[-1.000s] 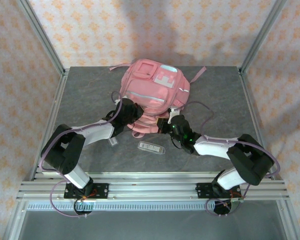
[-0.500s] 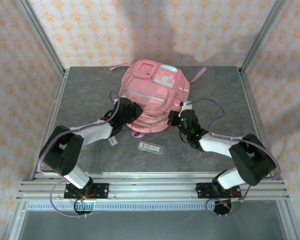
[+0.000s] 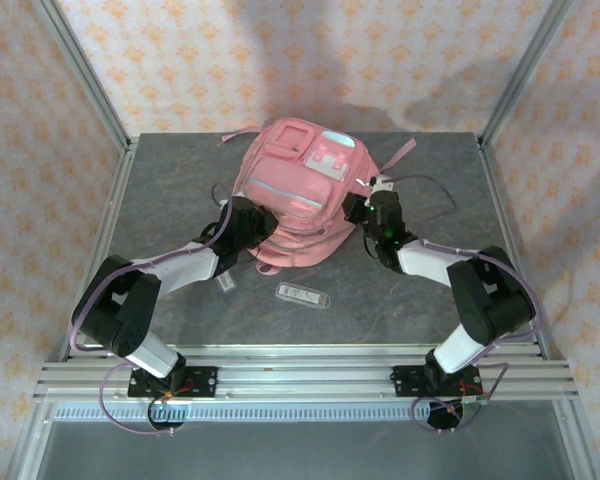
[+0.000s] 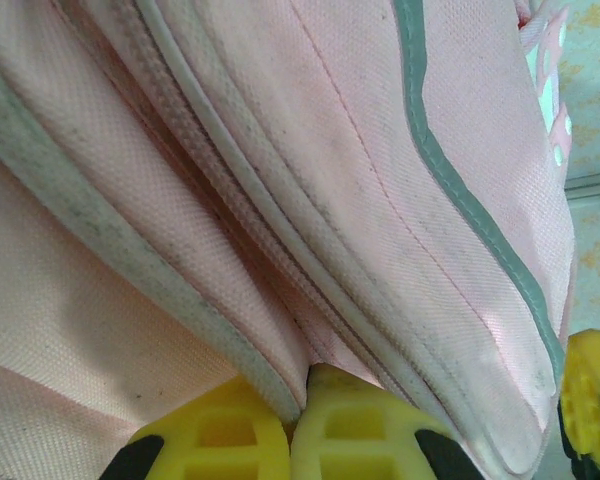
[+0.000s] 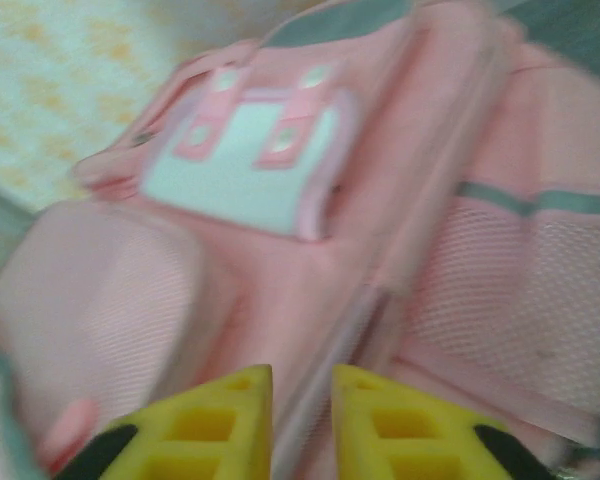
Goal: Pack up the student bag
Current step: Zip the student bag at the top-center of the table.
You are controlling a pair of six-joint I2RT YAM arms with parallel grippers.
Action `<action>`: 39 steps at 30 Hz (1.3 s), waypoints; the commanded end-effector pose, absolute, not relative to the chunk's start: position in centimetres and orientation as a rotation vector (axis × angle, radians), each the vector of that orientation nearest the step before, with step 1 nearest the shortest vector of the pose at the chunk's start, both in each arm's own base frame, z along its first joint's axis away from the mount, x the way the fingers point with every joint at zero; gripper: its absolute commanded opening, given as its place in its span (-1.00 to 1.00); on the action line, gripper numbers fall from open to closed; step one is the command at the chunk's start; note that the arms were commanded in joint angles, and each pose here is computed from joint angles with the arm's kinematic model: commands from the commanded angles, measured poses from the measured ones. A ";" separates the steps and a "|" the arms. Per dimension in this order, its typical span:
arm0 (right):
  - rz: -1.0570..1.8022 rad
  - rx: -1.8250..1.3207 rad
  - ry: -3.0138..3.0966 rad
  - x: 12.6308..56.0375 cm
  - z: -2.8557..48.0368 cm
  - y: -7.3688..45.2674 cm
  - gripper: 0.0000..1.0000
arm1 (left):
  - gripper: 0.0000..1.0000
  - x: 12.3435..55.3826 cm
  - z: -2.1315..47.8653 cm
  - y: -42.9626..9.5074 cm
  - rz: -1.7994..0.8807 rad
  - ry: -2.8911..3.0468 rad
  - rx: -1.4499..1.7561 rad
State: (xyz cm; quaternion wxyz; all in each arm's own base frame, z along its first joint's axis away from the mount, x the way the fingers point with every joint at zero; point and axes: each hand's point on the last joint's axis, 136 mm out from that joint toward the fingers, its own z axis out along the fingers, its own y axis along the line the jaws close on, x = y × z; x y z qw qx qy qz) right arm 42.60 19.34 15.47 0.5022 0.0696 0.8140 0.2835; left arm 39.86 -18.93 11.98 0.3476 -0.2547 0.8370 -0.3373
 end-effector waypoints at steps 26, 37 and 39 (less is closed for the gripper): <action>0.958 -0.097 2.146 37.2 13.3 26.4 -0.37 | -1.00 40.6 14.6 -18.5 -0.912 2.146 -0.603; 0.857 -0.010 2.125 38.4 14.2 24.8 -1.00 | -1.00 40.5 14.3 -18.2 -0.897 2.152 -0.605; 0.812 0.014 2.134 38.3 14.2 24.1 -1.00 | -1.00 40.4 14.2 -18.2 -0.893 2.155 -0.606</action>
